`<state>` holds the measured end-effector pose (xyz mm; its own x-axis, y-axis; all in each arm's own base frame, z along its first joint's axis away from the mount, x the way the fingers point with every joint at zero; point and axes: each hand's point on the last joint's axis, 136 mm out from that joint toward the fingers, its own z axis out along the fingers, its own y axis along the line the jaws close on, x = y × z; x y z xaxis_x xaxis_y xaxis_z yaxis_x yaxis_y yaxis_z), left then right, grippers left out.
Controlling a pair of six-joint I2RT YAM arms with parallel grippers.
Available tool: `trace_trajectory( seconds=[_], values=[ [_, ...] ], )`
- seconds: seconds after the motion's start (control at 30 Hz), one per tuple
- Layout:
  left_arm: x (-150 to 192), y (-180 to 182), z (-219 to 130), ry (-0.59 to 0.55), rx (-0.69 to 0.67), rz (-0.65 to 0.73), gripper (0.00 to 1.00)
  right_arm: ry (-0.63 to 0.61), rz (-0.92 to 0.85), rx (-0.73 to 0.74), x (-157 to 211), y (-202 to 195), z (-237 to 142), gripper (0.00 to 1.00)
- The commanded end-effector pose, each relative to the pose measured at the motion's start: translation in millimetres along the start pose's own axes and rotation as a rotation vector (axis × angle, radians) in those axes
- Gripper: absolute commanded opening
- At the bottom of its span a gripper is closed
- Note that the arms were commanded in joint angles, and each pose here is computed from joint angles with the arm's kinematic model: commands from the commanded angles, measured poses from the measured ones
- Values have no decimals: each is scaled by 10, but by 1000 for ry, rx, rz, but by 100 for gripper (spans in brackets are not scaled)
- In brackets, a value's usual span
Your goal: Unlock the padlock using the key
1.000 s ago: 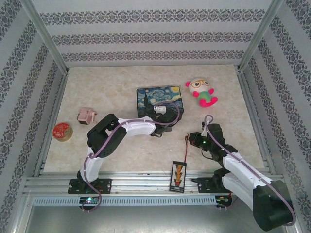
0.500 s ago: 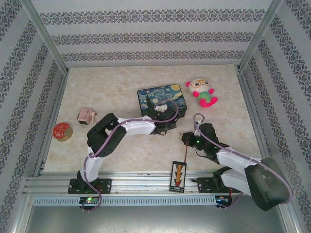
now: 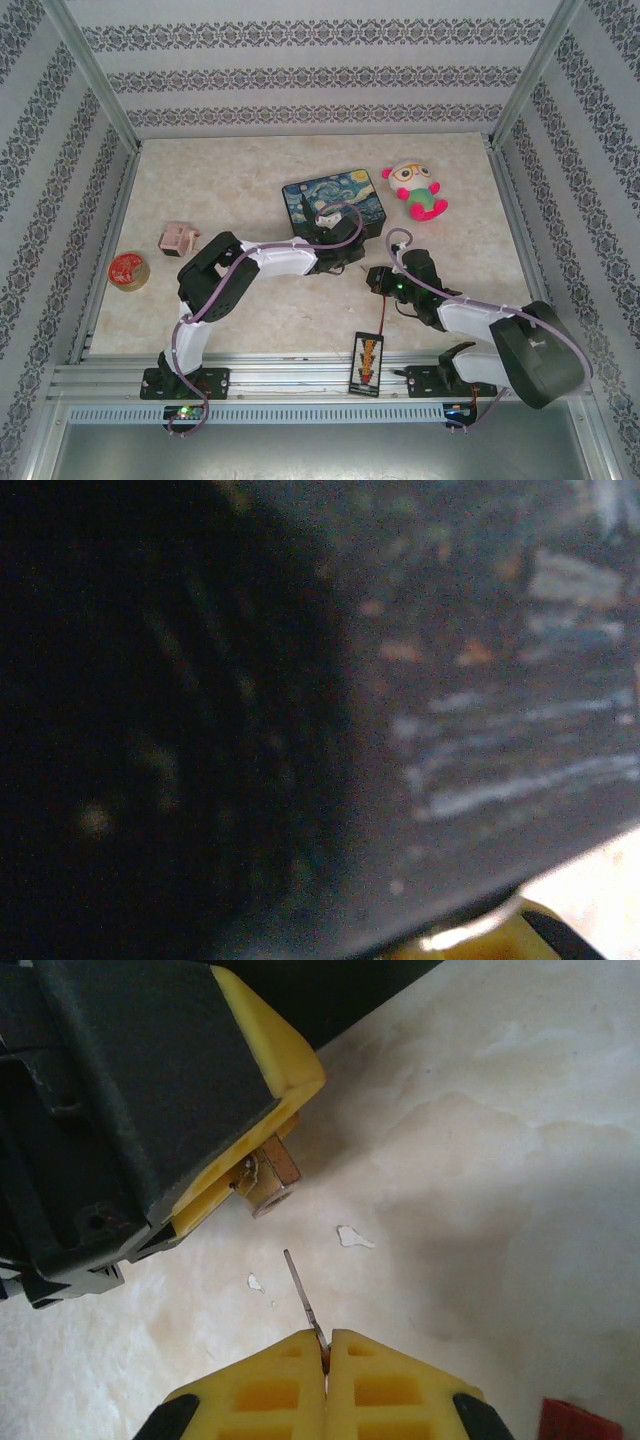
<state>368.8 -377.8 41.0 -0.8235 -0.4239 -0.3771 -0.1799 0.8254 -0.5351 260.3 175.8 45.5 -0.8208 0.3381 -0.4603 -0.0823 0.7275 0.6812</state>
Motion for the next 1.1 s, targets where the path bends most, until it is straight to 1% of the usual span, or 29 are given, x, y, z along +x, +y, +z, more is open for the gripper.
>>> trace_trajectory(
  seconds=[0.0,0.43,1.07],
  values=[
    [-199,-176,-92,-44,84,-80,21,-54,-37,-56,-179,198,37,0],
    [-206,-143,-91,-42,89,-96,21,-62,-5,-48,-228,173,133,0],
    [-267,-136,-111,-58,103,-125,21,-17,26,-54,-60,91,146,0]
  ],
)
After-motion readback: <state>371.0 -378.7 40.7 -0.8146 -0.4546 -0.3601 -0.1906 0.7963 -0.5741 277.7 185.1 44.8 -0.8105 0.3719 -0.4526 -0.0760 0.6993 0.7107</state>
